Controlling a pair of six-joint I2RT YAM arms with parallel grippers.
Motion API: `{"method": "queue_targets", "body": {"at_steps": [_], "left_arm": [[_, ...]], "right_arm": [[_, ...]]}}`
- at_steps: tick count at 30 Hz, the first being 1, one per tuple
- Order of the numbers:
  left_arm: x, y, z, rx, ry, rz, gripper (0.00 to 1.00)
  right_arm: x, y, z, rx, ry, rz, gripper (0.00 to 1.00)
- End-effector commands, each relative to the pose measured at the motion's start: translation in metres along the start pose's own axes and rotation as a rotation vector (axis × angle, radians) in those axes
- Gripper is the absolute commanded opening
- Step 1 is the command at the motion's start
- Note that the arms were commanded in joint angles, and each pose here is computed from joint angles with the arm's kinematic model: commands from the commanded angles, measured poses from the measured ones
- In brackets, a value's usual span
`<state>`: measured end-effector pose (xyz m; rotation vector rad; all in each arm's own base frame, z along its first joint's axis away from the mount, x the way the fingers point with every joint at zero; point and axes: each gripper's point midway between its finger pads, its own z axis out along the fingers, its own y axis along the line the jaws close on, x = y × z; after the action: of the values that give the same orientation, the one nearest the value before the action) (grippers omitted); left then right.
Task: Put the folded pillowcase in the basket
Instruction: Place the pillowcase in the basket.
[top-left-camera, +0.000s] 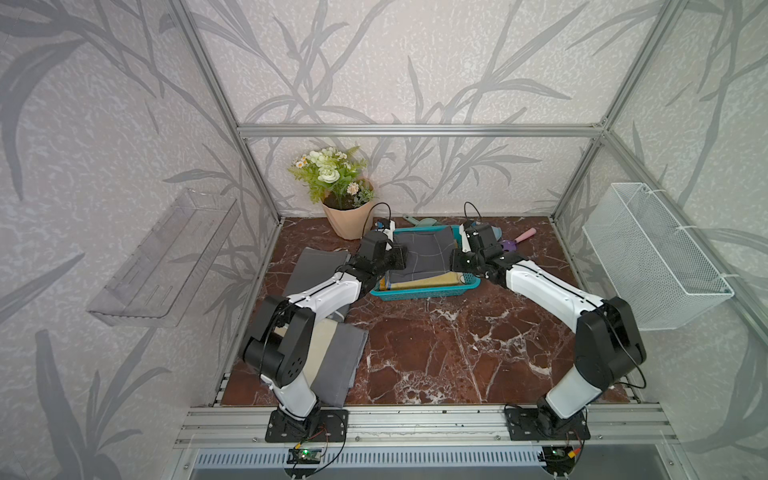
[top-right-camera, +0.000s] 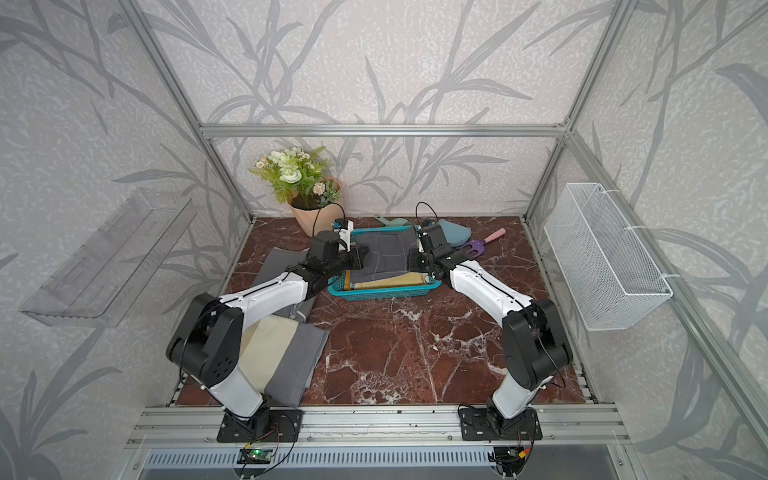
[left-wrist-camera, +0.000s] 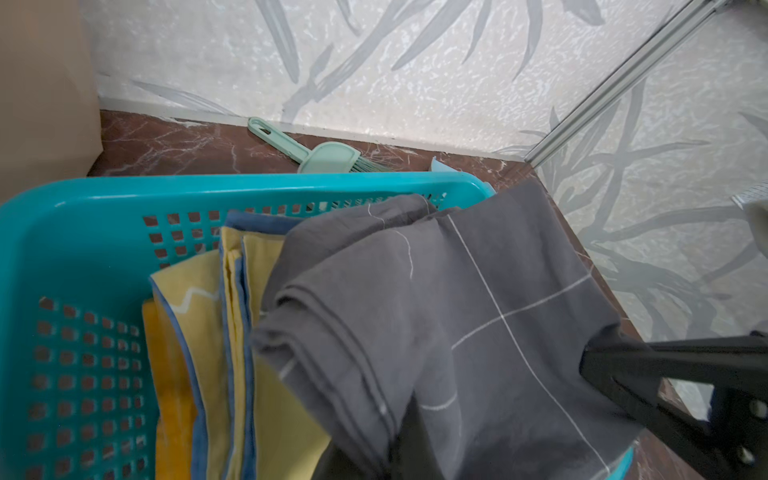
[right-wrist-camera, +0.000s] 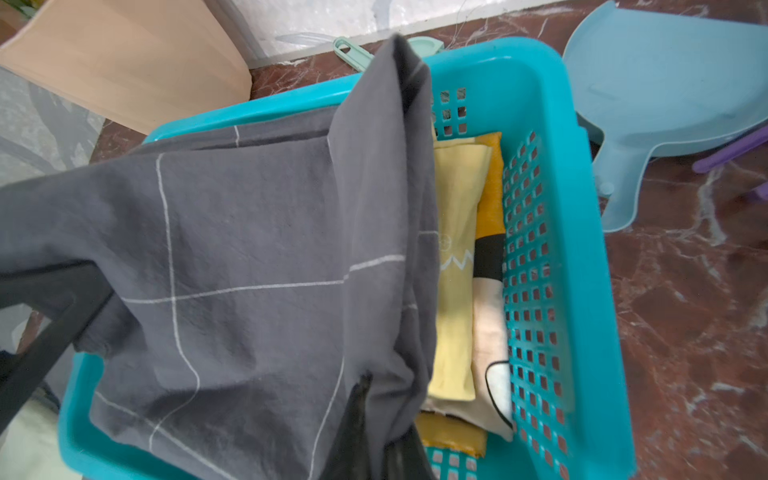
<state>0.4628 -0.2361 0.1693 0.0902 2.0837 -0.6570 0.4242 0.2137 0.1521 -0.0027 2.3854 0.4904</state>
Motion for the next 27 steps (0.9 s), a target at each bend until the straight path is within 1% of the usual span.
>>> {"method": "queue_targets", "body": {"at_steps": [1, 3, 4, 5, 6, 7, 8, 9, 11, 12, 13, 15, 16, 19, 21, 22, 24, 25, 26, 27], "left_arm": [[-0.020, 0.004, 0.016, 0.036, -0.058, 0.020, 0.00], [-0.012, 0.014, 0.027, 0.023, -0.033, 0.012, 0.00], [-0.006, 0.020, 0.031, 0.011, -0.019, 0.009, 0.00], [-0.002, 0.024, 0.032, 0.002, -0.011, 0.003, 0.00], [0.001, 0.028, 0.032, -0.013, -0.011, -0.002, 0.08], [0.004, 0.031, 0.031, -0.025, -0.010, -0.004, 0.26], [0.006, 0.035, 0.029, -0.038, -0.009, -0.006, 0.38], [0.006, 0.037, 0.028, -0.054, -0.011, -0.010, 0.45], [0.005, 0.041, 0.023, -0.078, -0.015, -0.008, 0.67], [0.001, 0.041, 0.020, -0.089, -0.022, -0.008, 0.74], [-0.003, 0.041, 0.016, -0.100, -0.029, -0.007, 0.77], [-0.013, 0.041, 0.008, -0.126, -0.045, -0.006, 0.79], [-0.021, 0.040, 0.003, -0.137, -0.058, -0.005, 0.79], [-0.041, 0.033, -0.013, -0.150, -0.098, -0.008, 0.79], [-0.051, 0.025, -0.020, -0.130, -0.111, -0.011, 0.78], [-0.053, 0.020, -0.021, -0.112, -0.111, -0.019, 0.76], [-0.052, 0.011, -0.018, -0.063, -0.097, -0.042, 0.67], [-0.049, 0.006, -0.013, -0.033, -0.083, -0.052, 0.53], [-0.045, 0.002, -0.009, -0.008, -0.074, -0.062, 0.35], [-0.040, -0.002, -0.004, 0.017, -0.063, -0.076, 0.15]], "right_arm": [[-0.008, -0.009, 0.019, 0.001, -0.049, 0.012, 0.06], [0.001, -0.014, 0.030, 0.008, -0.015, 0.025, 0.15], [0.007, -0.014, 0.034, -0.001, 0.008, 0.027, 0.23], [0.013, -0.013, 0.037, -0.008, 0.030, 0.031, 0.34], [0.018, -0.015, 0.038, -0.006, 0.041, 0.037, 0.47], [0.022, -0.019, 0.039, 0.008, 0.043, 0.043, 0.61], [0.024, -0.024, 0.038, 0.028, 0.033, 0.046, 0.75], [0.023, -0.028, 0.036, 0.042, 0.024, 0.044, 0.84], [0.018, -0.031, 0.029, 0.058, -0.001, 0.031, 0.88], [0.013, -0.028, 0.025, 0.057, -0.012, 0.019, 0.89], [0.007, -0.025, 0.019, 0.050, -0.025, 0.009, 0.90], [-0.001, -0.021, 0.013, 0.044, -0.039, -0.009, 0.93], [-0.013, -0.014, -0.001, 0.029, -0.074, -0.019, 0.93], [-0.031, -0.002, -0.020, 0.005, -0.128, -0.051, 0.93], [-0.041, 0.006, -0.028, -0.016, -0.156, -0.077, 0.87], [-0.046, 0.010, -0.029, -0.024, -0.168, -0.089, 0.82], [-0.053, 0.014, -0.024, -0.032, -0.171, -0.121, 0.61], [-0.055, 0.017, -0.018, -0.040, -0.162, -0.134, 0.43], [-0.059, 0.020, -0.015, -0.045, -0.156, -0.142, 0.26], [-0.053, 0.017, 0.004, -0.035, -0.108, -0.145, 0.11]]}}
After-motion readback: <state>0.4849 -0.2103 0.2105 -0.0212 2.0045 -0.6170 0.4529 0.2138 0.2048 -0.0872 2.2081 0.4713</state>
